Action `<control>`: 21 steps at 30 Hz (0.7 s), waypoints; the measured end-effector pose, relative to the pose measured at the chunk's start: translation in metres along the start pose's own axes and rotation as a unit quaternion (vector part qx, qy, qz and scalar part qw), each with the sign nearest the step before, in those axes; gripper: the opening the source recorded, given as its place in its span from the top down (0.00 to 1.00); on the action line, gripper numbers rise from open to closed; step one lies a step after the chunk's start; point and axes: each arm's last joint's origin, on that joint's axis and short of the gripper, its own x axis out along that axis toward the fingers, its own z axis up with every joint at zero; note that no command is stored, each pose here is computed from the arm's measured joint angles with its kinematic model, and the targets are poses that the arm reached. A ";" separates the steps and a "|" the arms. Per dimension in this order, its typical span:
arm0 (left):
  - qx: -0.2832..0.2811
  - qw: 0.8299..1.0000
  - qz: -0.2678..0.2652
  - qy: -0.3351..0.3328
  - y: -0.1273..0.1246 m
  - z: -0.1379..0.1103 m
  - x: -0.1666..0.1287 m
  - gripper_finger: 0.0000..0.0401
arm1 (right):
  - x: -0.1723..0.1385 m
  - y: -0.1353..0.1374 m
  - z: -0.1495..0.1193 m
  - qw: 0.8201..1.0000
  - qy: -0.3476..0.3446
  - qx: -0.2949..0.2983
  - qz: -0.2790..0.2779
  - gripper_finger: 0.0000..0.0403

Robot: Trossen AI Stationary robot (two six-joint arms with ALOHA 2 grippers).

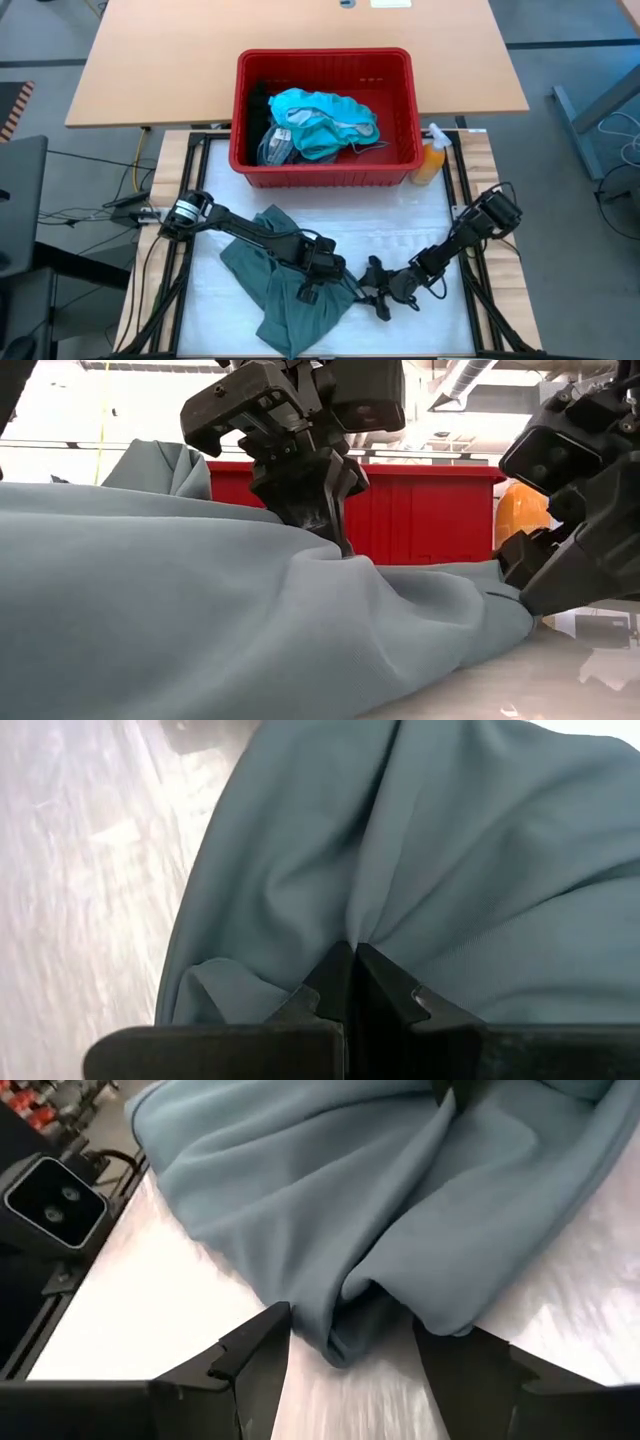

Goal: Fold Laundry from Bin
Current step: Fold the light blue pants

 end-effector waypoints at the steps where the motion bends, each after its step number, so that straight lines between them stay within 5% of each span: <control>1: 0.000 1.000 0.000 0.000 0.000 0.000 0.000 1.00 | -0.002 -0.001 0.001 1.000 0.009 -0.002 -0.006 0.39; 14: -0.001 1.000 0.000 -0.005 0.000 0.001 0.000 1.00 | -0.022 -0.020 0.032 0.998 0.029 0.004 -0.059 0.39; 21: -0.013 1.000 0.000 -0.004 0.000 0.001 0.000 1.00 | -0.005 -0.043 0.048 0.999 0.001 0.054 -0.001 0.39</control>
